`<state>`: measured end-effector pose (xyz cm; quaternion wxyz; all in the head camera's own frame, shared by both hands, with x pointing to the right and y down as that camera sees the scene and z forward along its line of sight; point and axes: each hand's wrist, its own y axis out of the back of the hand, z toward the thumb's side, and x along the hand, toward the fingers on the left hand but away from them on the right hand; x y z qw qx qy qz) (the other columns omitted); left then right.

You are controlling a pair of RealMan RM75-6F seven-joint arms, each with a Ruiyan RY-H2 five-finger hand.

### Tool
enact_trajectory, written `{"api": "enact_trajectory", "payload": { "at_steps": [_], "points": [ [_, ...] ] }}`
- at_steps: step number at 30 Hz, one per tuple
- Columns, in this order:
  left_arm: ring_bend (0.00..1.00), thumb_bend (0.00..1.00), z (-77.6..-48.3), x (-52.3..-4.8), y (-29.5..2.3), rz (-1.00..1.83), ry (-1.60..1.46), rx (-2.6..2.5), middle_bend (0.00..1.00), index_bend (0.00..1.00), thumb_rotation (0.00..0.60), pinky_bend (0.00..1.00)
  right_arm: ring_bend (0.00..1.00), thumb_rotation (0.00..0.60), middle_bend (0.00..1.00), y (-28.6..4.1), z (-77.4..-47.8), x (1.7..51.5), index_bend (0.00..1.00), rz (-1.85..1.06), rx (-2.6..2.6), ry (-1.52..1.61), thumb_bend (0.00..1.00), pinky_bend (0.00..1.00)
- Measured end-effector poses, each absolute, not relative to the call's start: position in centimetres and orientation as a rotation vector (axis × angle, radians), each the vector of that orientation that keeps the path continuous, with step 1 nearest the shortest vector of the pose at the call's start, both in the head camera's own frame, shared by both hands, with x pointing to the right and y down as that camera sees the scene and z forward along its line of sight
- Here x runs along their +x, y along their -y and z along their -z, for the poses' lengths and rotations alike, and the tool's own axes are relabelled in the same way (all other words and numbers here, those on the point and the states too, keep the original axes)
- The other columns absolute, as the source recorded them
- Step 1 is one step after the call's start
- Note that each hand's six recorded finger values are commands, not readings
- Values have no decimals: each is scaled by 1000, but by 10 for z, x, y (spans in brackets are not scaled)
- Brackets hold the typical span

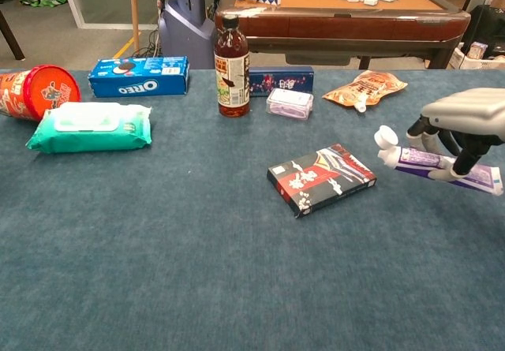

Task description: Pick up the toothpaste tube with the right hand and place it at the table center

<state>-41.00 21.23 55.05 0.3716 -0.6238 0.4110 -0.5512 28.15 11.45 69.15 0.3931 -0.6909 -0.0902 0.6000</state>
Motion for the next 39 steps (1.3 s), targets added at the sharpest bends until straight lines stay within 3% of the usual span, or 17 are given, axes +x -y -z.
{"api": "enact_trajectory", "payload": {
  "at_steps": [9, 14, 22, 25, 31, 39],
  "points": [
    [246, 172, -562, -386, -190, 1351, -922, -1704, 180, 1, 600, 298, 577, 600, 677, -104, -656, 241, 732, -1410, -1852, 76, 891, 481],
    [399, 172, -571, -365, -179, 1305, -805, -1777, 352, 6, 600, 451, 585, 600, 682, -105, -643, 207, 739, -1324, -1895, -18, 895, 482],
    [690, 423, -588, -327, -165, 1243, -576, -1877, 664, 13, 600, 689, 605, 600, 694, -103, -635, 170, 752, -1250, -1914, -105, 898, 492],
    [748, 453, -595, -311, -163, 1223, -489, -1913, 717, 14, 600, 737, 608, 600, 697, -102, -634, 157, 757, -1231, -1918, -134, 905, 492],
    [831, 488, -605, -276, -160, 1162, -355, -1974, 805, 14, 600, 807, 621, 600, 708, -102, -639, 129, 769, -1199, -1923, -176, 916, 500],
    [852, 490, -614, -236, -168, 1082, -218, -2025, 835, 14, 600, 813, 630, 600, 717, -101, -651, 99, 780, -1183, -1913, -210, 954, 504]
  ]
}}
